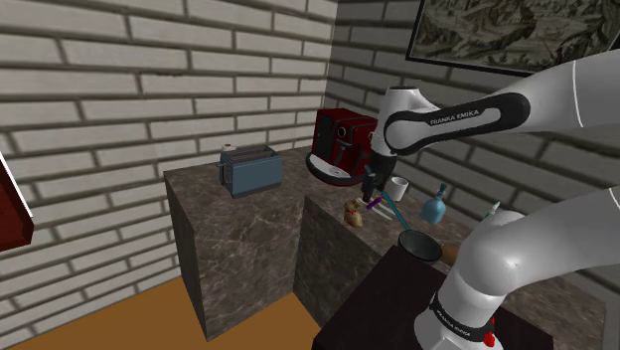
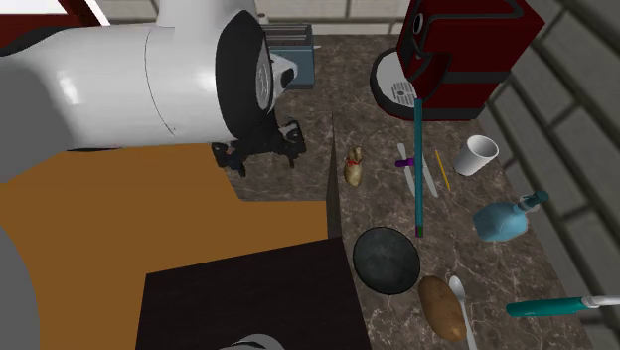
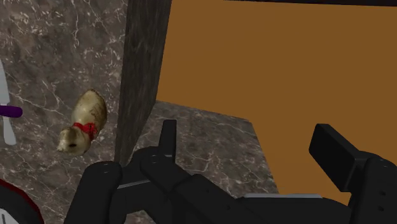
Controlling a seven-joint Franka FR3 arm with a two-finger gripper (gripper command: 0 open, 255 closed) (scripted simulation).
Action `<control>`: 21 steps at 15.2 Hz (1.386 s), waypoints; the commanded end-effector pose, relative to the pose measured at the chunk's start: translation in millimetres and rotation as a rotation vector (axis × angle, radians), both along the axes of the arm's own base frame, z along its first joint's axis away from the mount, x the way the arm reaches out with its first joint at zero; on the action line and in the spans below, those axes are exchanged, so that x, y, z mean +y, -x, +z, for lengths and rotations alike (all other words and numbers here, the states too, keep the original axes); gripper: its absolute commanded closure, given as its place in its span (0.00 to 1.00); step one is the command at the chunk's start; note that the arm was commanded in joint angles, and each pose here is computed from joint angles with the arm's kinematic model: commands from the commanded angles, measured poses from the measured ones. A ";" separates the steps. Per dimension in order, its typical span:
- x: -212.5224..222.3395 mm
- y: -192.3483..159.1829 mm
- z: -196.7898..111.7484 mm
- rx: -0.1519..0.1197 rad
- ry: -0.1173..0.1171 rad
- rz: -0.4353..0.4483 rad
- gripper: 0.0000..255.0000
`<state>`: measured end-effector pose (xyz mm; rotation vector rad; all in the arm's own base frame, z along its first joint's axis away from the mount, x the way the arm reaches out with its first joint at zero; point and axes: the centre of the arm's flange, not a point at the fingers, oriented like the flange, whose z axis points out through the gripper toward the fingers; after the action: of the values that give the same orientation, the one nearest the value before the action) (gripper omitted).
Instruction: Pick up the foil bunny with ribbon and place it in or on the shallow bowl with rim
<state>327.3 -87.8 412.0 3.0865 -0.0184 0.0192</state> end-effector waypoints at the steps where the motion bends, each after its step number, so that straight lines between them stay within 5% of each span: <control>1: -17.1 -9.4 -22.4 -0.022 0.006 -0.021 0.00; 21: -169.0 -67.8 -215.4 -0.216 0.060 -0.226 0.00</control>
<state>391.7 -249.2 204.5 2.9936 -0.3467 0.3198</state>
